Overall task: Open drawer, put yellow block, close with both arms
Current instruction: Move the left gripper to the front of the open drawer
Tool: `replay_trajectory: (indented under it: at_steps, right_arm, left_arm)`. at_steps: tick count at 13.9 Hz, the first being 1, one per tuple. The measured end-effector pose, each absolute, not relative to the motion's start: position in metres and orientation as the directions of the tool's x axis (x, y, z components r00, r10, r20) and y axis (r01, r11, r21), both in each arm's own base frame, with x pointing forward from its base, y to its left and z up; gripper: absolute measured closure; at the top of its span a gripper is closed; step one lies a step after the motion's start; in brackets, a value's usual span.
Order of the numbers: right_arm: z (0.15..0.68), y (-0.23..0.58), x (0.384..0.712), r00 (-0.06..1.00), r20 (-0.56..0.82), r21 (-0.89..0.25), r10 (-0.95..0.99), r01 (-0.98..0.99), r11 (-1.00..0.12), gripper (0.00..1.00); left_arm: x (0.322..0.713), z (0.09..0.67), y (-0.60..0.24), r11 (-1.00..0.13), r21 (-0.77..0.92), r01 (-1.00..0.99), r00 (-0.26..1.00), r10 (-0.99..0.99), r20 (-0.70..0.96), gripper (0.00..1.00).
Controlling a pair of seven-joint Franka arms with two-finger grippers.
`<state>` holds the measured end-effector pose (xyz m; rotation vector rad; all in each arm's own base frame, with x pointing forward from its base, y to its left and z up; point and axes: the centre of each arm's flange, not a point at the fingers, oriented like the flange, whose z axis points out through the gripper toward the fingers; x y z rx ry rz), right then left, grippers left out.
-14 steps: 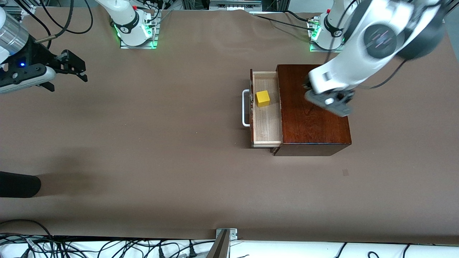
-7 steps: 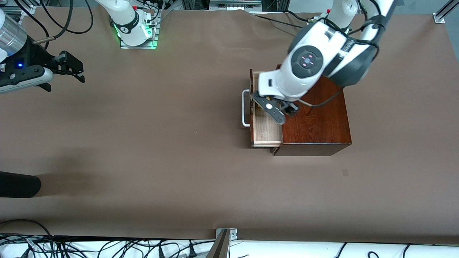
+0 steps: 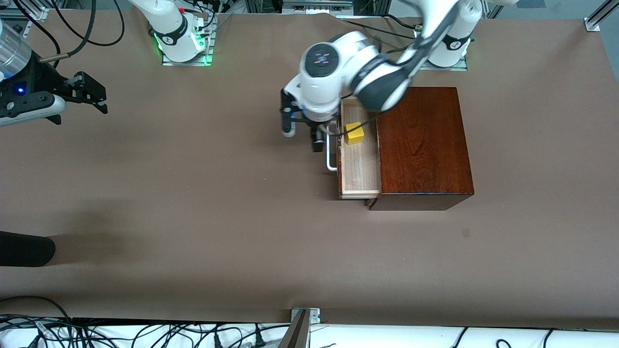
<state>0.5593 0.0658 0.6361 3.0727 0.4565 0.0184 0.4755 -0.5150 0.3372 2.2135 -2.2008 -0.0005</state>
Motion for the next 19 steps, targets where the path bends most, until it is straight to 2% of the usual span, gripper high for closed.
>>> replay_trajectory:
  at_steps: [2,5,10,19]
  right_arm:
    - [0.636,0.064,0.560,0.958,0.006,0.037,0.287,0.286,-0.957,0.00]
    - [0.636,0.060,0.560,0.960,0.006,0.037,0.279,0.278,-0.960,0.00]
    - [0.634,0.055,0.564,0.963,0.015,0.039,0.268,0.268,-0.963,0.00]
    - [0.629,0.054,0.570,0.964,0.023,0.040,0.265,0.264,-0.964,0.00]
  left_arm:
    - [0.466,0.303,-0.527,0.063,0.016,-0.998,-0.063,-0.998,-0.013,0.00]
    - [0.461,0.291,-0.525,0.097,0.025,-0.995,-0.098,-0.992,-0.078,0.00]
    - [0.463,0.286,-0.499,0.066,0.109,-0.992,-0.088,-0.972,-0.216,0.00]
    - [0.488,0.287,-0.454,-0.016,0.191,-0.981,-0.043,-0.953,-0.301,0.00]
